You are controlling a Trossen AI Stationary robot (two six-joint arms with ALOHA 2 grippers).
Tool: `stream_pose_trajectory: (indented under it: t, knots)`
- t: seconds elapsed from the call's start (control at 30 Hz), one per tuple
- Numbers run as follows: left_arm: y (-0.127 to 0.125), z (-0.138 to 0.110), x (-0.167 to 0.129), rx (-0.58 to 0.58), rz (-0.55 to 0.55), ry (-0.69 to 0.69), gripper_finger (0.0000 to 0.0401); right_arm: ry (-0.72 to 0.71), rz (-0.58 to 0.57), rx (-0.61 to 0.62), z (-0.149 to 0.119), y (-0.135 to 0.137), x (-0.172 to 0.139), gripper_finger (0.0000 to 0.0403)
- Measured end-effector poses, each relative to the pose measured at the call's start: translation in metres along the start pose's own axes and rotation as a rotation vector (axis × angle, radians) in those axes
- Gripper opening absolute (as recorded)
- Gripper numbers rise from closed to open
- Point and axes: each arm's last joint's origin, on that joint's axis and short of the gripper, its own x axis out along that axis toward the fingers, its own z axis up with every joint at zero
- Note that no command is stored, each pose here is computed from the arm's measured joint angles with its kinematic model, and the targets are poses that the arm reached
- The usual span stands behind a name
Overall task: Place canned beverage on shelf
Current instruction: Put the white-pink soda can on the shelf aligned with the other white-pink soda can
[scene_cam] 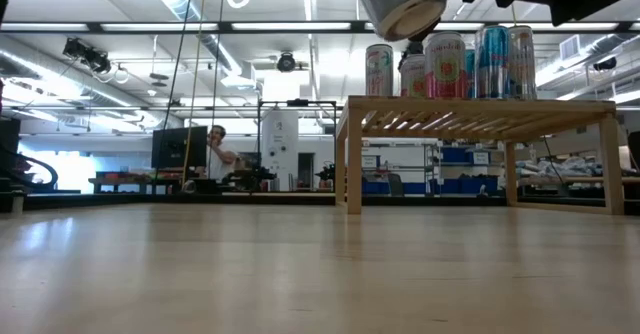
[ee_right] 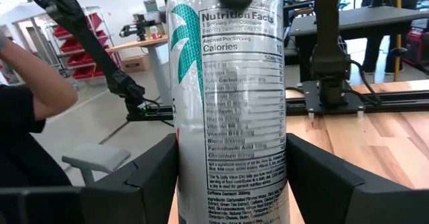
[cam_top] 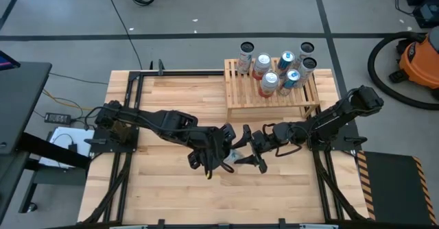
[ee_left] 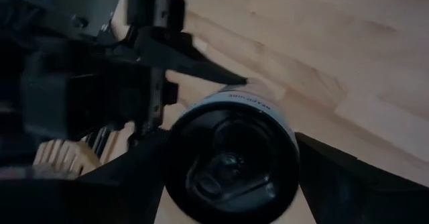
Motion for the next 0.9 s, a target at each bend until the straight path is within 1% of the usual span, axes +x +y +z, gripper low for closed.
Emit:
stream_pose_trajectory:
  t: [0.13,0.33,0.47,0.6,0.9]
  knots:
    - [-0.0007,0.0032,-0.0008,-0.011,0.039,0.02,0.0312,0.007,-0.007,-0.003,-0.0011,-0.0005,0.0001,0.0247]
    - [0.0014,0.0062,-0.0055,-0.024,0.121,0.053,0.0315,0.01,-0.019,0.0,-0.0021,-0.0011,0.0002,0.0246]
    - [0.0031,0.005,-0.0074,-0.051,0.13,0.05,0.0315,-0.013,-0.077,-0.034,-0.0004,-0.0027,0.0002,0.0245]
    - [0.0045,0.0028,-0.0069,-0.079,0.124,0.048,0.0315,-0.028,-0.053,-0.047,0.0013,-0.0018,0.0002,0.0244]
    - [0.0033,0.0026,-0.0067,-0.142,0.106,0.039,0.0315,-0.055,-0.055,-0.042,0.0042,-0.0027,0.0,0.0244]
